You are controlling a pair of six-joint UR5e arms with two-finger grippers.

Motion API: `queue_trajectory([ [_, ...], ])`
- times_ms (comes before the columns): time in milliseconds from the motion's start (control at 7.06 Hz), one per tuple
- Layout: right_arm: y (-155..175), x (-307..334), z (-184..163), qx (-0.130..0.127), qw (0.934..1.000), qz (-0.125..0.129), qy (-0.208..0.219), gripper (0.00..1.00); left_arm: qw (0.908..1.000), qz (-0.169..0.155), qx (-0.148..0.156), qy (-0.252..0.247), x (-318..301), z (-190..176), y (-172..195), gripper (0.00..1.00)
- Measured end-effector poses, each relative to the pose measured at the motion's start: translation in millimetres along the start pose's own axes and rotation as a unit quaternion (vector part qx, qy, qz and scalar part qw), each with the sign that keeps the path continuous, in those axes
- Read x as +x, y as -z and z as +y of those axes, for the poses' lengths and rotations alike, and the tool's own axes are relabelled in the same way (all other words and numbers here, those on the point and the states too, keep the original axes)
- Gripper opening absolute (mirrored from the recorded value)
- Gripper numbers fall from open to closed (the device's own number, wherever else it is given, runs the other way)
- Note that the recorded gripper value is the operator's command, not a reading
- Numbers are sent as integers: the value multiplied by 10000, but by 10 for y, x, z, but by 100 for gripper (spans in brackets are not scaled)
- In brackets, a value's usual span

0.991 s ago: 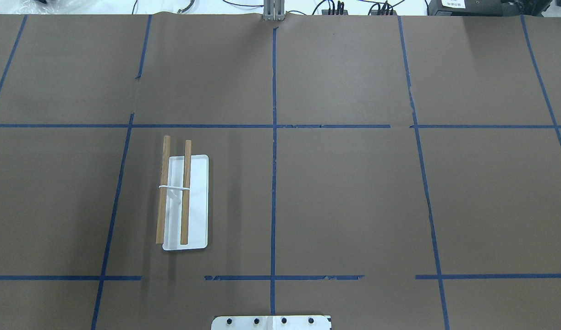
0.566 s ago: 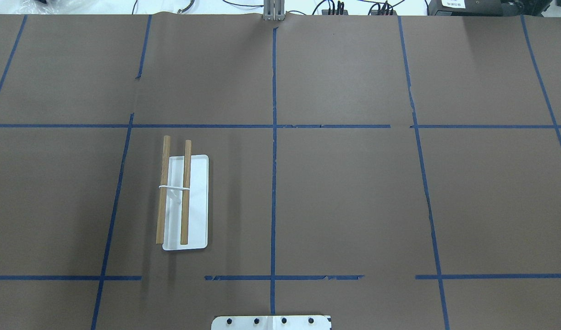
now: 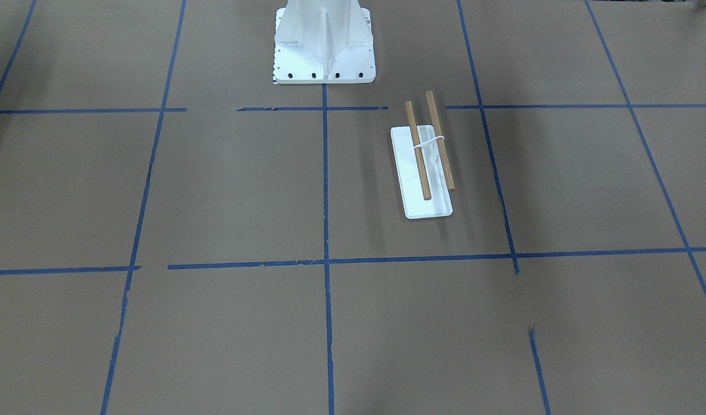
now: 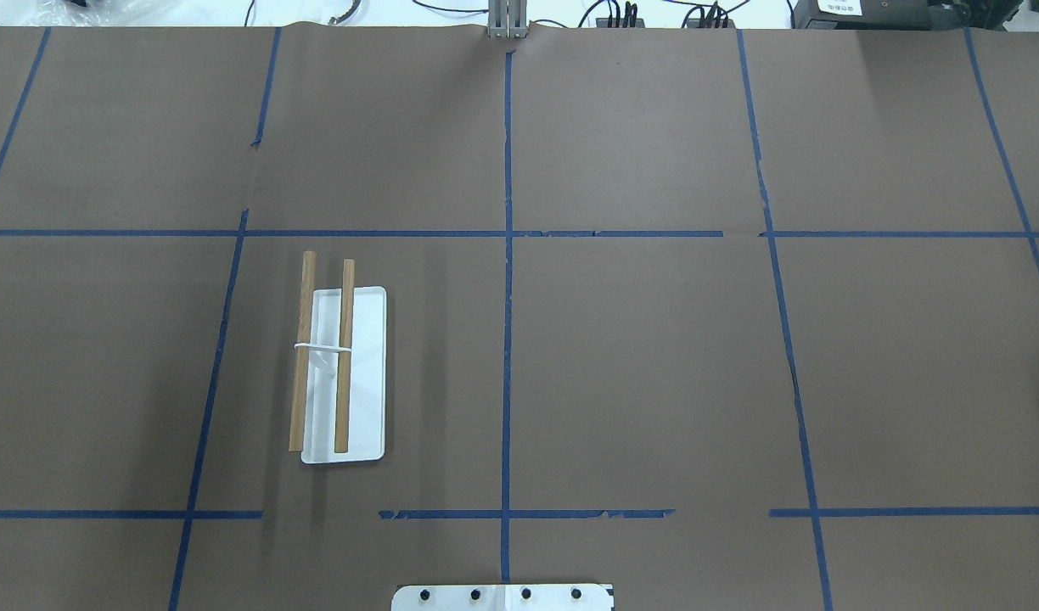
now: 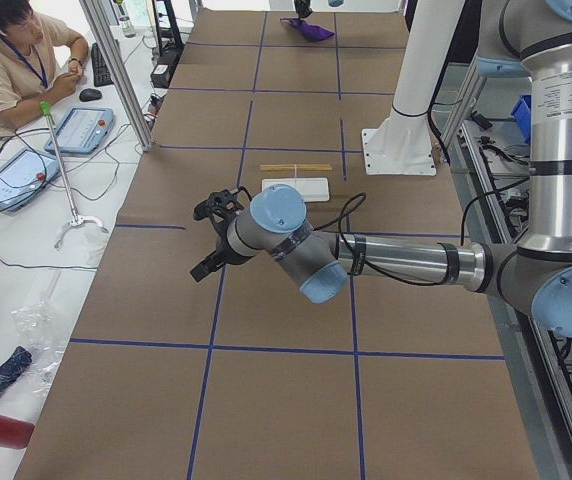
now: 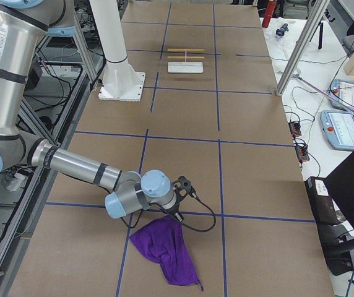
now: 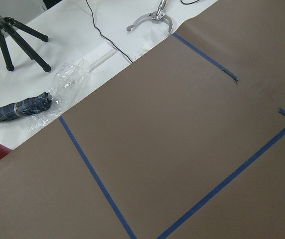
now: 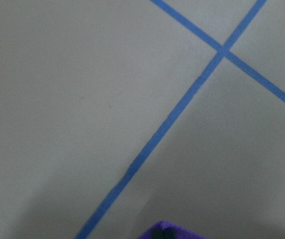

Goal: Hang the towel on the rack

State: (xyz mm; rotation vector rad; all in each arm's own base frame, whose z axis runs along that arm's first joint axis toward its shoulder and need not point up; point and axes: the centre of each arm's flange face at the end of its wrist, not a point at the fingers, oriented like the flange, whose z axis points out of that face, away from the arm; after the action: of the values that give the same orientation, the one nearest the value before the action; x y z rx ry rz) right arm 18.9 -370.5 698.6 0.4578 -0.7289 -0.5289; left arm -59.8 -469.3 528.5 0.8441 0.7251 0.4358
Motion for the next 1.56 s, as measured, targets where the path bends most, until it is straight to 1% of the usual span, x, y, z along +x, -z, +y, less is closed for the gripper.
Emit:
queue_trajectory([
  [283, 973, -533, -1029, -9, 9998, -34, -214, 0, 9999, 105, 4, -53, 39, -32, -53, 100],
  [425, 1364, -726, -1535, 72, 9998, 0, -200, 0, 9997, 195, -22, -125, 100, -118, -154, 100],
  [566, 1629, -862, -2011, 180, 9997, 14, -172, 0, 9995, 297, -50, -64, 179, -259, -269, 100],
  [708, 1807, -1029, -2512, 250, 9996, -13, -145, 0, 9989, 409, -67, 236, 280, -445, -378, 100],
  [850, 1916, -1324, -3069, 312, 9994, -97, -118, 0, 9959, 559, -72, 704, 432, -707, -501, 100],
  [991, 1958, -1719, -3566, 395, 9987, -217, -224, 0, 9897, 749, -118, 1214, 652, -1079, -645, 100],
  [1133, 1927, -2200, -3988, 462, 9978, -304, -357, 0, 9802, 944, -248, 1721, 950, -1562, -780, 100],
  [1274, 1827, -2685, -4291, 509, 9975, -294, -402, 0, 9669, 1111, -423, 2256, 1342, -2089, -866, 94],
  [1416, 1705, -3139, -4471, 600, 9973, -266, -331, 0, 9463, 1296, -626, 2895, 1868, -2612, -955, 80],
  [1558, 1601, -3540, -4559, 799, 9960, -288, -274, 0, 9182, 1449, -838, 3590, 2476, -3048, -1091, 66],
])
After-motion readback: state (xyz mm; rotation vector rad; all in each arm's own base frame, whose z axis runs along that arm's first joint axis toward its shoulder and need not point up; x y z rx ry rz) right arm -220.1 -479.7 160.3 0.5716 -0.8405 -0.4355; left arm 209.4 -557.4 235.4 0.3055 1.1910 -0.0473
